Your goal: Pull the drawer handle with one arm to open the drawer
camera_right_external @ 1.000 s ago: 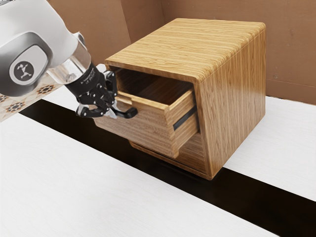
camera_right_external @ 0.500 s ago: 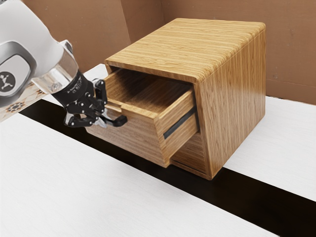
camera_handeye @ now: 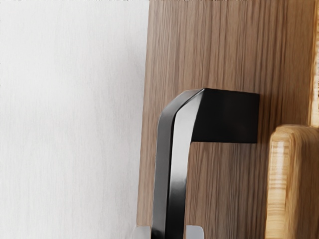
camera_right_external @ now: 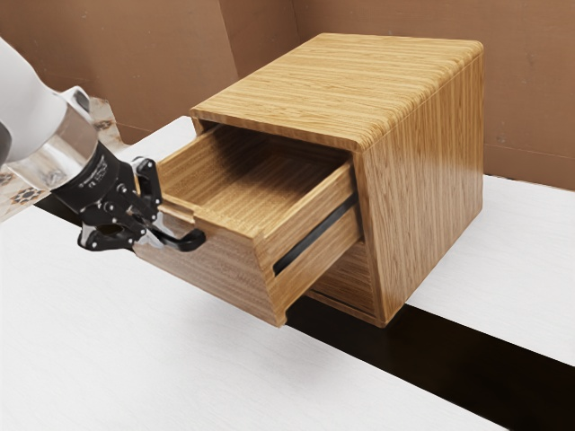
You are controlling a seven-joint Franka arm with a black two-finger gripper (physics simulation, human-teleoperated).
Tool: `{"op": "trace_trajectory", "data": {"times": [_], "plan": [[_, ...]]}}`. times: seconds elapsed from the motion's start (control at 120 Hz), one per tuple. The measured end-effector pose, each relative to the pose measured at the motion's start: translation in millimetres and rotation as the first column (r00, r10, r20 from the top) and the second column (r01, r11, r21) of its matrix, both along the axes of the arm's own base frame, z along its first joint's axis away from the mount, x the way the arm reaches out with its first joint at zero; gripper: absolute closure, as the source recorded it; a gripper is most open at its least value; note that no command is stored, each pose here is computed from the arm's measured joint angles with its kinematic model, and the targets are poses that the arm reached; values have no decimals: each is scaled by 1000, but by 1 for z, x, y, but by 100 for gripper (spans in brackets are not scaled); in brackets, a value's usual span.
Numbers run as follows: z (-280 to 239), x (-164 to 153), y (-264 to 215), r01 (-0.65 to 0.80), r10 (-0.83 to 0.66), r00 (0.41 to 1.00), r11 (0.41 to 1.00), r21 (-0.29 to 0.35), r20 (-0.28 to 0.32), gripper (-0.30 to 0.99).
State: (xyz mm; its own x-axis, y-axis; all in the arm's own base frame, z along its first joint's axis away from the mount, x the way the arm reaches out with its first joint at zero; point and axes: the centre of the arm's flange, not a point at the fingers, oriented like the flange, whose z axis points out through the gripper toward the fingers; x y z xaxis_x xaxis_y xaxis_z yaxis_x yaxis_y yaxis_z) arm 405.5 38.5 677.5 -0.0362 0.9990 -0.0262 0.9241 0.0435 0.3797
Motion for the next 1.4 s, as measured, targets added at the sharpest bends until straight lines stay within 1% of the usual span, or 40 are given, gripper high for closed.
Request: {"op": "trace_trajectory", "data": {"times": [0.4, 0.758, 1.258, 1.4], "plan": [[0, -24, -9, 11, -11, 1000, 1000, 7, 9, 79], [-1, -54, -11, 8, -9, 1000, 1000, 15, 29, 79], [-3, -70, -13, -1, 0, 1000, 1000, 27, 20, 79], [0, -74, -13, 1, -2, 1000, 1000, 27, 23, 75]]}}
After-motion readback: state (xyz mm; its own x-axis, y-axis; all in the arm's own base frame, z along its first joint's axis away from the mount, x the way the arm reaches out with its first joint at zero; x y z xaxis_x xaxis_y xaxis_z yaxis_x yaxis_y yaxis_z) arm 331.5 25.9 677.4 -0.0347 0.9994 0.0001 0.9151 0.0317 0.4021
